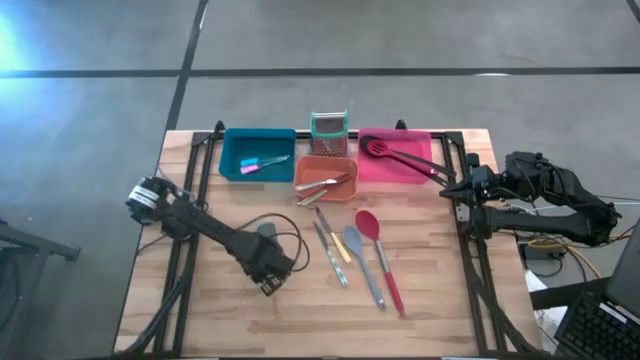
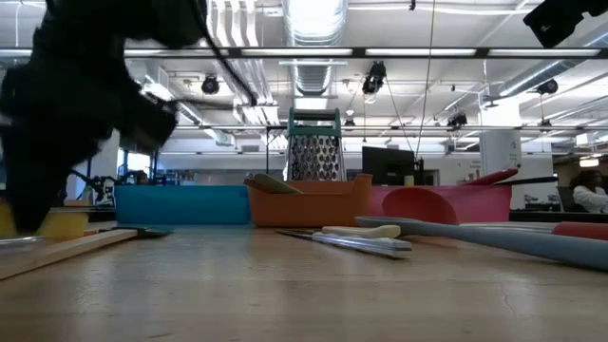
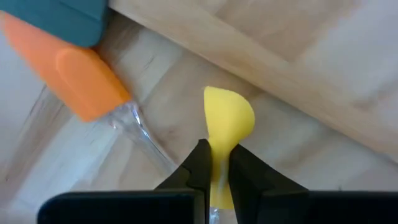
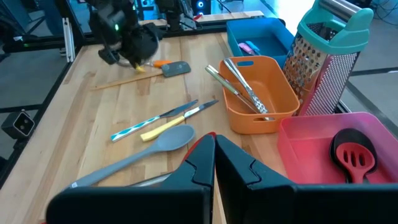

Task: Pick & Place Kitchen Items
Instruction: Put the yellow spatula into the blue bin

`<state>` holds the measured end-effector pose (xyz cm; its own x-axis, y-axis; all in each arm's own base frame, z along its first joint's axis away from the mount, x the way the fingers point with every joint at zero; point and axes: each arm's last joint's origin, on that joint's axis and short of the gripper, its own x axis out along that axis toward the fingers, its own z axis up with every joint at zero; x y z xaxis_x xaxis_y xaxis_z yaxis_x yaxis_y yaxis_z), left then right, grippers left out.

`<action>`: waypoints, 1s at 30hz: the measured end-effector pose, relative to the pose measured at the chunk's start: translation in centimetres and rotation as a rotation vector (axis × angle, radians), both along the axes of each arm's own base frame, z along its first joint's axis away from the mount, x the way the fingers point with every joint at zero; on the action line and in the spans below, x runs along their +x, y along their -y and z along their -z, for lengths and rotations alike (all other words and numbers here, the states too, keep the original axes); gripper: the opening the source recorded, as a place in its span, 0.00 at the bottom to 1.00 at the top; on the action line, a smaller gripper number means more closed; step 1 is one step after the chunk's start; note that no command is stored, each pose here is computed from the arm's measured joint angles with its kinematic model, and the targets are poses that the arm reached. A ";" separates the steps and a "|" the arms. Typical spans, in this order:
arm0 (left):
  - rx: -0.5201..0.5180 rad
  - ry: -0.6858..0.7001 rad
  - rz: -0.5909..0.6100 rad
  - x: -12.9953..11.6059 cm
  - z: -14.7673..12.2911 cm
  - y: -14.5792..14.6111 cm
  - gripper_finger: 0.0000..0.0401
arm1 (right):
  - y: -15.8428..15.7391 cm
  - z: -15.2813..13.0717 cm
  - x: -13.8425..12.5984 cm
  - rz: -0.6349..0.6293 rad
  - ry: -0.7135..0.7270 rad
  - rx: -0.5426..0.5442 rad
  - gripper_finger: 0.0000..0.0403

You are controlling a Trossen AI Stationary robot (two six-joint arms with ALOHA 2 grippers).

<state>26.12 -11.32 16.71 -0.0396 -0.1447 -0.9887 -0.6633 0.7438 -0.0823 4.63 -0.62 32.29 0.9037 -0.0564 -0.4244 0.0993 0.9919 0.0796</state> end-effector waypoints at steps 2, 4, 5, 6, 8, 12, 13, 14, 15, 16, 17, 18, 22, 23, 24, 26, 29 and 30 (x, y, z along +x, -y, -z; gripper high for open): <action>-0.008 0.045 -0.023 -0.3 -1.6 -0.2 0.08 | 0.0 0.0 0.0 0.000 0.000 0.000 0.02; -0.008 0.092 -0.055 -0.7 -2.8 -0.4 0.08 | 0.0 0.0 0.0 0.000 0.000 0.000 0.02; 0.000 0.113 -0.074 -0.9 -3.3 -0.5 0.08 | 0.0 0.0 0.0 0.000 0.000 0.000 0.02; 0.018 0.136 -0.092 -1.1 -3.8 -0.7 0.08 | 0.0 0.0 0.0 0.000 0.000 0.000 0.02; 0.069 0.208 -0.131 -1.5 -5.0 -1.1 0.08 | 0.0 0.0 0.0 0.000 0.000 0.000 0.02; 0.176 0.337 -0.199 -2.0 -7.0 -2.7 0.08 | 0.0 0.0 0.0 0.000 0.000 0.000 0.02; 0.205 0.366 -0.214 -2.1 -7.4 -3.1 0.08 | 0.0 0.0 0.0 0.000 0.000 0.000 0.02; 0.236 0.397 -0.225 -2.2 -7.9 -3.7 0.08 | 0.0 0.0 0.0 0.000 0.000 0.000 0.02; 0.269 0.423 -0.236 -2.3 -8.2 -4.3 0.08 | 0.0 0.0 0.0 0.001 0.000 0.000 0.02; 0.301 0.446 -0.244 -2.3 -8.6 -4.9 0.08 | 0.0 0.0 0.0 0.000 0.000 0.000 0.02; 0.337 0.465 -0.248 -2.4 -8.9 -5.5 0.08 | 0.0 0.0 0.0 0.001 0.000 0.000 0.02; 0.376 0.481 -0.255 -2.3 -9.2 -6.2 0.08 | 0.0 0.0 0.0 0.000 0.000 0.000 0.02; 0.496 0.538 -0.287 -2.3 -10.4 -9.5 0.08 | 0.0 0.0 0.0 0.001 0.000 0.000 0.02; 0.512 0.548 -0.287 -2.3 -10.6 -10.3 0.08 | 0.0 0.0 0.0 0.000 0.000 0.000 0.02; 0.530 0.555 -0.284 -2.2 -10.8 -11.1 0.08 | 0.0 0.0 0.0 0.000 0.000 0.000 0.02; 0.567 0.577 -0.272 -1.9 -11.1 -12.8 0.08 | 0.0 0.0 0.0 0.000 0.000 0.000 0.02; 0.592 0.613 -0.263 -1.7 -11.6 -15.1 0.08 | 0.0 0.0 0.0 0.000 0.000 0.000 0.02; 0.582 0.633 -0.272 -1.6 -11.8 -15.6 0.08 | 0.0 0.0 0.0 0.000 0.000 0.000 0.02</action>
<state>24.54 4.32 28.46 0.4995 0.4611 -0.7334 -0.7812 0.6056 -0.1513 4.63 -0.62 32.29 0.9037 -0.0568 -0.4245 0.0996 0.9919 0.0794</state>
